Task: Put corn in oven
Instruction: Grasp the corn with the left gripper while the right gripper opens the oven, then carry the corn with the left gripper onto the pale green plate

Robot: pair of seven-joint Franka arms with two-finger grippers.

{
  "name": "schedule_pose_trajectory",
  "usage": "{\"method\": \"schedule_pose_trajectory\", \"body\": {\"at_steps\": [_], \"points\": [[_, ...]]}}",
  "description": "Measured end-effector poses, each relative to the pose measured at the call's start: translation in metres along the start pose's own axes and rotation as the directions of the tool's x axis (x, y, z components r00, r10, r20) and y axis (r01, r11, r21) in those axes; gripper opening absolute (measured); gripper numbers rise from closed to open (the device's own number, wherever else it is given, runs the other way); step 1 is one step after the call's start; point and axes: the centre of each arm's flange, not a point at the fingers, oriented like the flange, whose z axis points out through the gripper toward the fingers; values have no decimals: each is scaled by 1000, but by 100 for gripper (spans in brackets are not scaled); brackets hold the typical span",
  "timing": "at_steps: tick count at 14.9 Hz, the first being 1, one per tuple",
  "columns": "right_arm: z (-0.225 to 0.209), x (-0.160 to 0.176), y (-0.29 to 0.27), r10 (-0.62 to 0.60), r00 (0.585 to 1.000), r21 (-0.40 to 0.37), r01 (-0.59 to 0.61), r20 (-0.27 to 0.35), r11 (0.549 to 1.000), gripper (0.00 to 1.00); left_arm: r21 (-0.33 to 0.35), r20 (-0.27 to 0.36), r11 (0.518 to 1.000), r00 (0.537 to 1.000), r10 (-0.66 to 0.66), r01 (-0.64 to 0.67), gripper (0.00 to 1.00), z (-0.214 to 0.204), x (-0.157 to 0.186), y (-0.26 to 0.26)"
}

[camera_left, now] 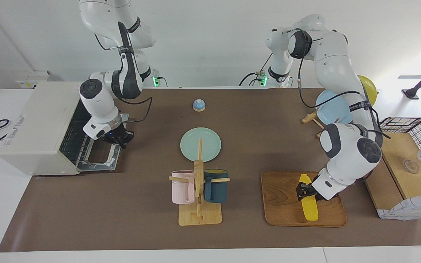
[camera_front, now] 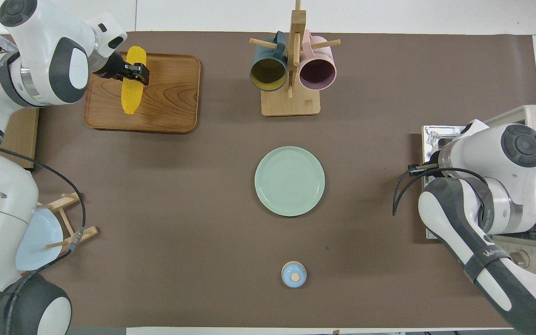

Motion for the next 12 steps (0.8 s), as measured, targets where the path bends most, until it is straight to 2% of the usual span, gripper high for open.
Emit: {"method": "schedule_pose_trajectory", "body": {"at_steps": [3, 7, 9, 12], "points": [[7, -1, -2, 27, 1000, 19, -27, 13, 999, 1, -4, 6, 999, 999, -43, 43, 56, -52, -14, 38], [8, 0, -16, 16, 1000, 31, -16, 14, 999, 1, -18, 55, 999, 998, -41, 42, 56, -101, -62, 103], [2, 5, -29, 8, 1000, 31, -8, 6, 999, 1, -12, 79, 998, 995, -57, 59, 56, -111, -93, 146], [-16, 15, -37, 16, 1000, 32, -17, 11, 999, 4, 0, 101, 996, 991, -87, 88, 56, -99, -138, 227]]}}
